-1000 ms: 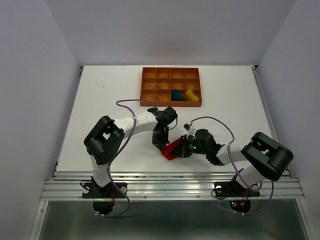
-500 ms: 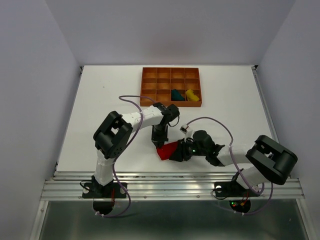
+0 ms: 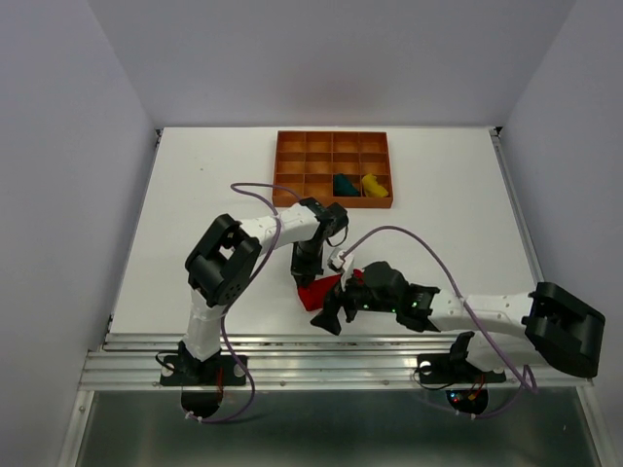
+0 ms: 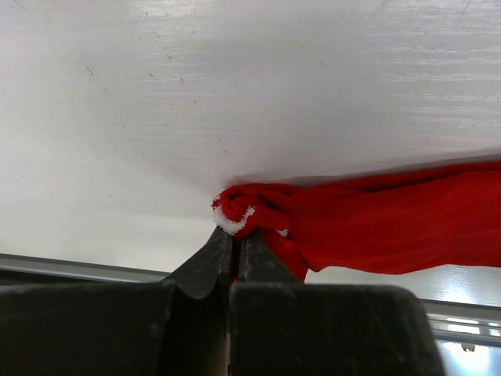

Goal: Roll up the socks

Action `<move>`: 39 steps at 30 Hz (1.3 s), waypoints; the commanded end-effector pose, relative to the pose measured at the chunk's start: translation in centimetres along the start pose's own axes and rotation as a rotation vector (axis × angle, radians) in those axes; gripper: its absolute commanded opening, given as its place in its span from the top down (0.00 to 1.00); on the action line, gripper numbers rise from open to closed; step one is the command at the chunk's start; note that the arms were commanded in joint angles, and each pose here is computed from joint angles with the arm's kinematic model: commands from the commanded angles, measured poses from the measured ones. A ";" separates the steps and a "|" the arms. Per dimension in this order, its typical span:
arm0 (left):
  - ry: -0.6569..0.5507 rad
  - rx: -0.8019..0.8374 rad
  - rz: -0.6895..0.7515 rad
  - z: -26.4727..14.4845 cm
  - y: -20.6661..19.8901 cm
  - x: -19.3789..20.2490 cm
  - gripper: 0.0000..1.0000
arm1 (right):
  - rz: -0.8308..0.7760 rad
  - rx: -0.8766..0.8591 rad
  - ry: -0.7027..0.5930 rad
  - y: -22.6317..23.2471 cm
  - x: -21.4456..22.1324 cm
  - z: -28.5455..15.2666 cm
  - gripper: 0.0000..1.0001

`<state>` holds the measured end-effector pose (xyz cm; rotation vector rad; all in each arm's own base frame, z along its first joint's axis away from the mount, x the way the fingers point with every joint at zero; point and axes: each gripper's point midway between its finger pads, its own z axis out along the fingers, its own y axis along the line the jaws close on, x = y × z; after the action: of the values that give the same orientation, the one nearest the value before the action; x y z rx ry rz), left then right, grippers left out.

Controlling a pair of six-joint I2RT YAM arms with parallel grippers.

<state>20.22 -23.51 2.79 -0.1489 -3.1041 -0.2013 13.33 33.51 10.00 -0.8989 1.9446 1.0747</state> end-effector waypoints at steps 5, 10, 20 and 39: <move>0.001 -0.039 0.010 0.0 0.5 -0.3 1.00 | -0.216 0.056 0.026 1.4 -1.1 2.1 0.00; 0.008 -0.029 0.017 0.0 0.3 -0.1 1.00 | -0.331 0.122 0.071 1.8 -0.7 3.5 0.00; -0.001 -0.031 0.023 0.1 0.4 -0.3 1.00 | -0.504 0.183 0.196 1.1 0.3 6.1 0.00; 0.012 -0.016 0.035 0.2 0.3 0.1 1.00 | -0.512 0.347 0.330 -2.6 3.2 6.9 0.06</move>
<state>20.17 -23.60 2.81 -0.1803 -3.0955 -0.1901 14.97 38.40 4.49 -1.3436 1.8753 0.3843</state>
